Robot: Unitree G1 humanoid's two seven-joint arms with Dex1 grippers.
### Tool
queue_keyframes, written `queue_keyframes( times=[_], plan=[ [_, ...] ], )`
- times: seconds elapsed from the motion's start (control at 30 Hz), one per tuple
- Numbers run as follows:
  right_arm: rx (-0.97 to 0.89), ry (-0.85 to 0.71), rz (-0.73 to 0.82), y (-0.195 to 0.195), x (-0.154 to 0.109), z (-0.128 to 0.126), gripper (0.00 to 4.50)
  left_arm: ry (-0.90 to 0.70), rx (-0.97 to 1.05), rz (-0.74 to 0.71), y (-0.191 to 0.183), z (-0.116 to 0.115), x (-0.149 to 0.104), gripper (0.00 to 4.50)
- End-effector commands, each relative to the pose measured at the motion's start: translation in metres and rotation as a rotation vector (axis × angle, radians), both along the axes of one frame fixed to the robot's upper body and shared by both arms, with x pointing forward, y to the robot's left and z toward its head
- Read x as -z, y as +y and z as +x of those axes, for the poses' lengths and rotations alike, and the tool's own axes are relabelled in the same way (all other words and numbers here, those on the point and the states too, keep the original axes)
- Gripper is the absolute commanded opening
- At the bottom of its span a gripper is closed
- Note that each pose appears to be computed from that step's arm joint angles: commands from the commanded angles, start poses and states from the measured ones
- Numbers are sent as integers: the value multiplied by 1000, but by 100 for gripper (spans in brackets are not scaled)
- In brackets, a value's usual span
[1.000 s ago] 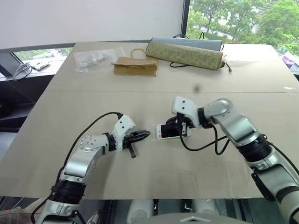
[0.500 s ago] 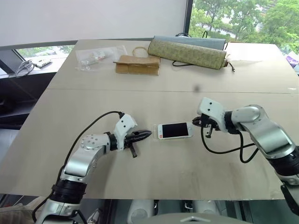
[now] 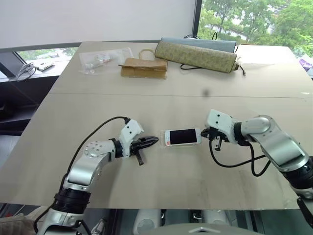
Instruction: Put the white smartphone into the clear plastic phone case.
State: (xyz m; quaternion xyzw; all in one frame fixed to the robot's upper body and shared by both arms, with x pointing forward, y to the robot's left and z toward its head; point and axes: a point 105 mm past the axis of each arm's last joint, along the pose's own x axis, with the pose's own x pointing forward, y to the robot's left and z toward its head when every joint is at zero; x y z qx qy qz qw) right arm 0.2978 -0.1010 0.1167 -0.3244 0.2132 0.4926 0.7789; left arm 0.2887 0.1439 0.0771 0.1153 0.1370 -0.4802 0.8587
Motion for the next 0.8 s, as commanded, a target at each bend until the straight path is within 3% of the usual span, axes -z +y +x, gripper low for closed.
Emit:
queue_keyframes(
  times=[0.03, 0.8],
  plan=[
    [-60, -22, 11, 11, -7, -6, 0, 13, 5, 7, -2, -3, 4, 4],
    [-189, 3, 63, 53, -6, -13, 0, 11, 3, 2, -3, -6, 9, 4]
  ],
)
